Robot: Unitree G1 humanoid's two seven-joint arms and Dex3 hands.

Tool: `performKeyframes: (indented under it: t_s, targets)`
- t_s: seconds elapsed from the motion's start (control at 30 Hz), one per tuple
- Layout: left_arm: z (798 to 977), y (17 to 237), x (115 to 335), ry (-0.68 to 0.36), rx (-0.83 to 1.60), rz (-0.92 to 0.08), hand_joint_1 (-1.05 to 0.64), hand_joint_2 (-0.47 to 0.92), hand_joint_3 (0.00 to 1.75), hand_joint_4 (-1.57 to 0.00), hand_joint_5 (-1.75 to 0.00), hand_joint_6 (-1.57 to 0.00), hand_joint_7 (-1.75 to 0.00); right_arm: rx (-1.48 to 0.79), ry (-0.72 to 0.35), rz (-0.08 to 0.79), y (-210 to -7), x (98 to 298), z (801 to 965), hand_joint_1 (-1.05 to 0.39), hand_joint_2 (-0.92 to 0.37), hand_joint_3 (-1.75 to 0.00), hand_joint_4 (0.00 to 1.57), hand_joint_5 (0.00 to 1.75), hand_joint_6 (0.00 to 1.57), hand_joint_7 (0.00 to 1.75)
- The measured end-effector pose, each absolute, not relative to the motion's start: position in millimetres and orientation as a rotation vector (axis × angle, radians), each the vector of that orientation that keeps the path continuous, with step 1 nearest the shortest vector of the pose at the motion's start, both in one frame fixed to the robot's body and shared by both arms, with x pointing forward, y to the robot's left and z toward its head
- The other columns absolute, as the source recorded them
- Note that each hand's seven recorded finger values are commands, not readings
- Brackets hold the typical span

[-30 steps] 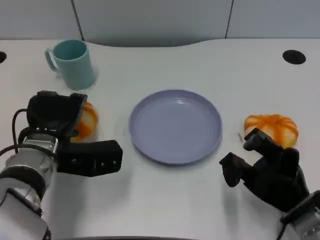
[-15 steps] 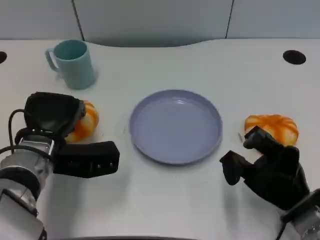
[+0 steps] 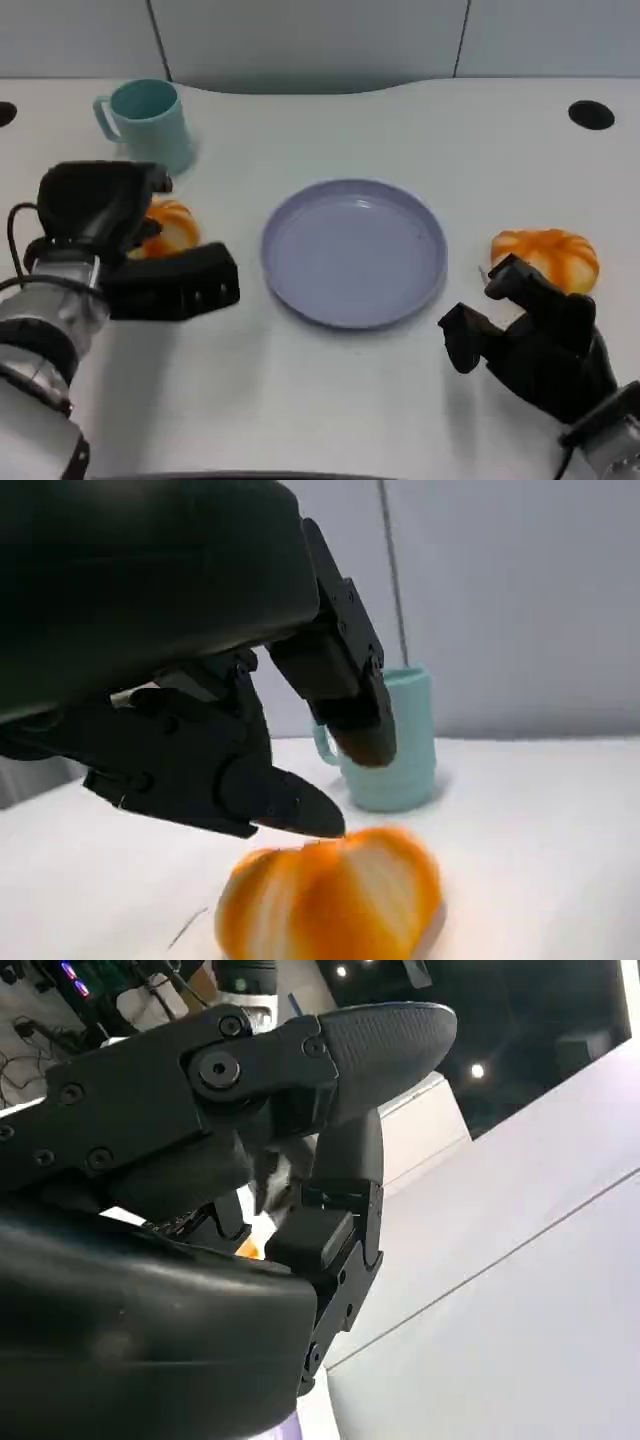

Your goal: Grasp the bread from the table and place it into the plate.

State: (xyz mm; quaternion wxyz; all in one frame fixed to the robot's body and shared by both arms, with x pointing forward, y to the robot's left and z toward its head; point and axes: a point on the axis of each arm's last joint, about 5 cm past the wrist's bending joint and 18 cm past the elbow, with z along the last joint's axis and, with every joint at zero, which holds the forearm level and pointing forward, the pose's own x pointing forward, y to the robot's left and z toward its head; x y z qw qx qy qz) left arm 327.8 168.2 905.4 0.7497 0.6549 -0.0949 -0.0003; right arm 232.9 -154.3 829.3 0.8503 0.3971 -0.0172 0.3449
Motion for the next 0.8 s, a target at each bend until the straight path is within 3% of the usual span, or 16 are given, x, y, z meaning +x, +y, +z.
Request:
performKeyframes:
  t_s: [0.17,0.23,0.4,0.6,0.8]
  targets:
    - [925.6,161,338,-0.263,1.379,-0.036,-0.80,0.92,0.13,-0.51,-0.10,-0.54,0.00,0.830,-0.038,0.731,-153,235,830.8,-0.74,-0.92,-0.22,0.80,1.57,0.72,1.12]
    - [927.1,160,338,-0.266,1.373,-0.043,-0.88,0.92,0.13,-0.32,-0.02,-0.37,0.00,0.828,-0.041,0.732,-153,235,831.3,-0.74,-0.92,-0.18,0.82,1.53,0.74,1.09]
    - [928.9,157,339,-0.278,1.371,-0.072,-0.96,0.92,0.21,-0.18,0.00,-0.21,0.00,0.844,-0.034,0.747,-150,240,831.0,-0.73,-0.92,-0.16,0.86,1.47,0.80,0.98]
    - [925.8,158,338,-0.204,1.410,-0.113,-0.99,0.92,0.24,-0.11,0.00,-0.10,0.00,0.836,-0.045,0.751,-150,242,832.4,-0.74,-0.92,-0.15,0.86,1.49,0.80,0.96]
    - [918.5,159,336,-0.064,1.432,-0.143,-1.01,0.92,0.24,-0.08,0.00,-0.08,0.00,0.854,-0.025,0.756,-149,241,829.0,-0.74,-0.92,-0.15,0.88,1.43,0.84,0.89]
